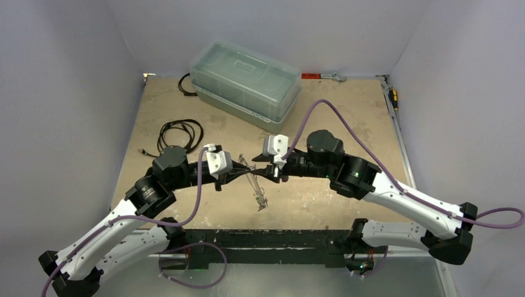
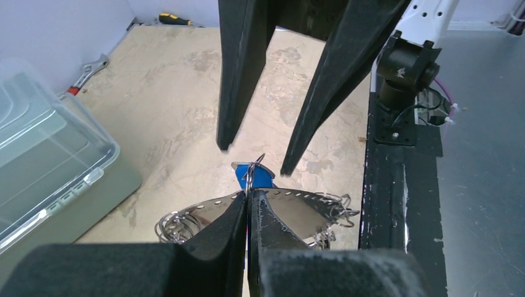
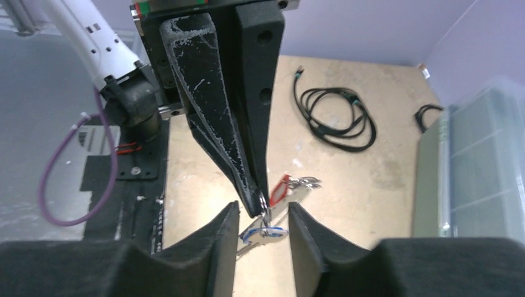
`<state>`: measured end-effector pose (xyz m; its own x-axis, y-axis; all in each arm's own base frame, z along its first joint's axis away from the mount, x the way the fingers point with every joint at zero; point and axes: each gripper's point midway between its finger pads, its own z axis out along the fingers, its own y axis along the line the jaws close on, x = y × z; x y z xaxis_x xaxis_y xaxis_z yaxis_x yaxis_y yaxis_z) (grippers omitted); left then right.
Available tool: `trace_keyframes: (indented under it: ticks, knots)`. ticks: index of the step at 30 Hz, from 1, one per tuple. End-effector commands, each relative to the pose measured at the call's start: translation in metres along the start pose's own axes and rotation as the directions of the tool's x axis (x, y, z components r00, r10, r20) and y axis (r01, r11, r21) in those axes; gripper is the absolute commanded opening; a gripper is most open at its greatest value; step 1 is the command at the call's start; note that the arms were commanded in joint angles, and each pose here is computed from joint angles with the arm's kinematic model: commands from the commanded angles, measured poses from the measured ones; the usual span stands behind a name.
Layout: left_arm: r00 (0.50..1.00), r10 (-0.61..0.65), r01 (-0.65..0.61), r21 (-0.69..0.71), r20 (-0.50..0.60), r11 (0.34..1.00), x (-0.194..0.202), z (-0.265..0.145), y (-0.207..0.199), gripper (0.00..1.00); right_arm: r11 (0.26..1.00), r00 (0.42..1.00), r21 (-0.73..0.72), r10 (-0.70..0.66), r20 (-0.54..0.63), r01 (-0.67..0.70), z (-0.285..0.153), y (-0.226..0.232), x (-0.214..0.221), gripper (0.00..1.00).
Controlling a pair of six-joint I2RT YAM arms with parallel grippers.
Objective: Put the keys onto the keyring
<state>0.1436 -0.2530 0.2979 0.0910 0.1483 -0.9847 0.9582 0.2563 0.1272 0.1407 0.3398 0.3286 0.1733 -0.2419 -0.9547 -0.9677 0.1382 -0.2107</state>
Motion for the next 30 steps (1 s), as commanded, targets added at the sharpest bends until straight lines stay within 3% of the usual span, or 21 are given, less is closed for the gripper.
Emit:
trace_keyframes:
  ticks: [1, 6, 10, 17, 23, 30]
  knots:
    - [0.996, 0.053, -0.047, -0.074, 0.072, 0.996, -0.019, -0.007, 0.011, 0.0, 0.992, 0.993, 0.125, 0.002, 0.12, -0.017, -0.018, -0.017, -0.031, 0.42]
    - [0.995, 0.057, -0.05, -0.084, 0.08, 0.995, -0.018, -0.01, 0.01, 0.0, 0.991, 0.993, 0.132, 0.012, 0.118, -0.028, -0.018, -0.016, -0.025, 0.42]
    - [0.995, 0.057, -0.05, -0.082, 0.085, 0.995, -0.019, -0.011, 0.009, 0.0, 0.993, 0.994, 0.116, 0.017, 0.106, -0.029, -0.012, -0.015, -0.021, 0.31]
    - [0.994, 0.06, -0.052, -0.092, 0.091, 0.994, -0.021, -0.012, 0.01, 0.0, 0.998, 0.996, 0.046, 0.027, 0.084, -0.031, 0.0, -0.006, -0.015, 0.27]
    - [0.994, 0.061, -0.053, -0.089, 0.094, 0.995, -0.021, -0.012, 0.01, 0.0, 0.998, 0.998, 0.047, 0.034, 0.05, -0.036, 0.007, -0.007, -0.005, 0.13]
    - [0.992, 0.069, -0.057, -0.116, 0.102, 0.992, -0.023, -0.016, 0.013, 0.0, 0.996, 0.999, 0.074, 0.044, 0.021, -0.046, 0.008, -0.01, 0.006, 0.06]
